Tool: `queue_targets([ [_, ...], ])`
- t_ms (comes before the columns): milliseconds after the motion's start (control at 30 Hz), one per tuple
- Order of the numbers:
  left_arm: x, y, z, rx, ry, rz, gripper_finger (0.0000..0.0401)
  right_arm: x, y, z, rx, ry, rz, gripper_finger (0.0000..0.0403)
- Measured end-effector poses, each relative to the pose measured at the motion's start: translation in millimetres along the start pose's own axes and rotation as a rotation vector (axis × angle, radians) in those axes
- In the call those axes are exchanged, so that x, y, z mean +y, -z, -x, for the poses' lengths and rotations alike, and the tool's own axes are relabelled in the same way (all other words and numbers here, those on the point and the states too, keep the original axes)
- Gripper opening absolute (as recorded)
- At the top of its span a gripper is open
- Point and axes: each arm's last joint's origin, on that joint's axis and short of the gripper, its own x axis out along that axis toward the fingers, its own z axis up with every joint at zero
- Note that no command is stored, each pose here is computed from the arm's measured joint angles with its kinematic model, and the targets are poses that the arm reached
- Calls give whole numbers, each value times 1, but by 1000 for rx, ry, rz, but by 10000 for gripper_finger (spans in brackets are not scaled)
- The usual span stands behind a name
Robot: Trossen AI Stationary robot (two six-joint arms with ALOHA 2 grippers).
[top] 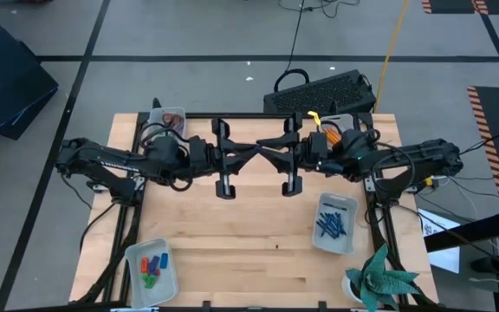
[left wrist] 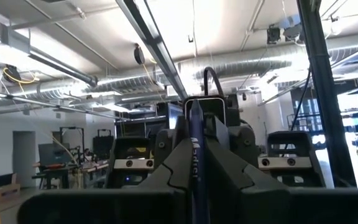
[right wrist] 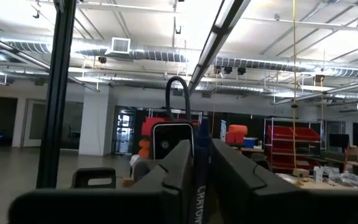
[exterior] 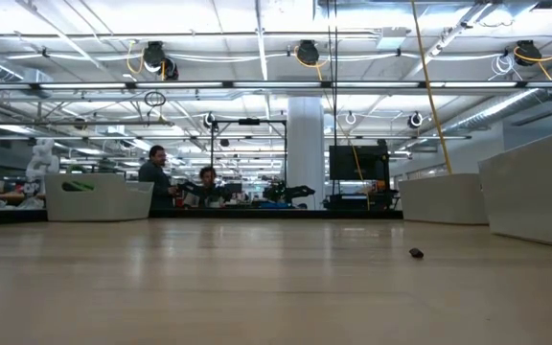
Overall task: Sort crayons/erasers/pens/pencils in bins
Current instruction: Put the blue crayon into the middle right gray bin
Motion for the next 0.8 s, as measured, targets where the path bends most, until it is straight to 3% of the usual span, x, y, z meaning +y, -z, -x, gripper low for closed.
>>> queue_targets([
  [133,0,2,0,23,5,-4,37,0,1,0,11,-5,2,20],
  [367,0,2,3,95,-61,-34,43,-1,0,3,54,17,13,18],
  [533,5,-12,16,210,-116,-80,98,-6,-13,21,184,69,17,17],
  [667,16,-33,41,385,-172,-29,154,-12,-16,49,442,181,-54,17],
  [800,21,-34,72,638,-144,-28,194,-14,9,84,833,350,-150,17],
])
